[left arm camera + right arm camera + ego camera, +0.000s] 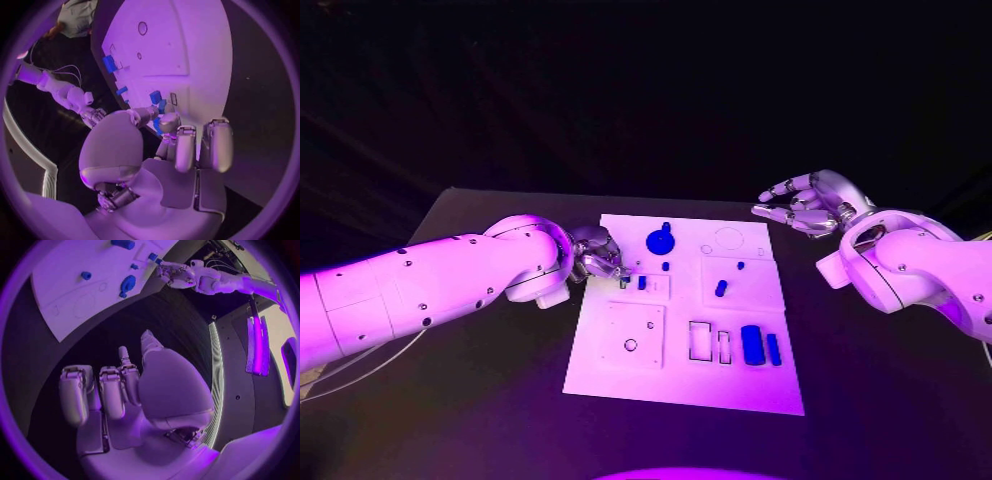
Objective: Assemble the parts on the task board
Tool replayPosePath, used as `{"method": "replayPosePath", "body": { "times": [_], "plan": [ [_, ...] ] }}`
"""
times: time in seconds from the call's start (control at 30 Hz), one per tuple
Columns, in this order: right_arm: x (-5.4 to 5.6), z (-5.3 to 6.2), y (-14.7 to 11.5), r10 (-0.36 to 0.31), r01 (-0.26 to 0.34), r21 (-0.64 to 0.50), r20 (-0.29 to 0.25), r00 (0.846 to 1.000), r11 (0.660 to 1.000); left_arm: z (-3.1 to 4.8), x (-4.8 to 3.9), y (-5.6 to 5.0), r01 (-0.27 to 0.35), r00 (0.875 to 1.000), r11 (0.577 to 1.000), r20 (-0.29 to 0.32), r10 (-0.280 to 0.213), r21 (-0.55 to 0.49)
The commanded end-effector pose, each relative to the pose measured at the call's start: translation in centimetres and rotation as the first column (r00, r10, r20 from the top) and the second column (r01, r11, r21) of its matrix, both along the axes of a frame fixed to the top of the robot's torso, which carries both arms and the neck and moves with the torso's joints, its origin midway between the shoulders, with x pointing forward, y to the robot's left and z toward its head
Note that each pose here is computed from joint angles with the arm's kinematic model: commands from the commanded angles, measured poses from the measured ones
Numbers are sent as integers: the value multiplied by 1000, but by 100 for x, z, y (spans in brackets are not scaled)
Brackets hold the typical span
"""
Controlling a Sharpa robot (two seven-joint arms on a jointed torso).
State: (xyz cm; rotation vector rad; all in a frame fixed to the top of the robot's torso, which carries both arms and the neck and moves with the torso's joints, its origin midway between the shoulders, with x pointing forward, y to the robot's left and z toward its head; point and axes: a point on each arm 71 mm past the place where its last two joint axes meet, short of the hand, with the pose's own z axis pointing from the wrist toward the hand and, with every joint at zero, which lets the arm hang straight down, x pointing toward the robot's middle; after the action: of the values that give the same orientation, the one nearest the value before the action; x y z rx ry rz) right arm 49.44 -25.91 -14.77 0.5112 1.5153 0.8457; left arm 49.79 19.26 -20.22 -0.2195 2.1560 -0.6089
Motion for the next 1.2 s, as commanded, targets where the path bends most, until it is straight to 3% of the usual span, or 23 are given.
{"method": "replayPosePath", "body": {
  "times": [0.03,0.53,1.2],
  "plan": [
    [-5,-6,8,18,-18,-3,-4,1000,1000,6,2,-38,57,997,997,40,-59,43],
    [-5,-11,7,18,-18,-4,-4,1000,1000,-38,9,-36,80,997,992,4,-81,99],
    [-6,-14,6,17,-17,-2,0,1000,1000,-57,4,-19,76,997,991,-24,-74,114]
  ]
}}
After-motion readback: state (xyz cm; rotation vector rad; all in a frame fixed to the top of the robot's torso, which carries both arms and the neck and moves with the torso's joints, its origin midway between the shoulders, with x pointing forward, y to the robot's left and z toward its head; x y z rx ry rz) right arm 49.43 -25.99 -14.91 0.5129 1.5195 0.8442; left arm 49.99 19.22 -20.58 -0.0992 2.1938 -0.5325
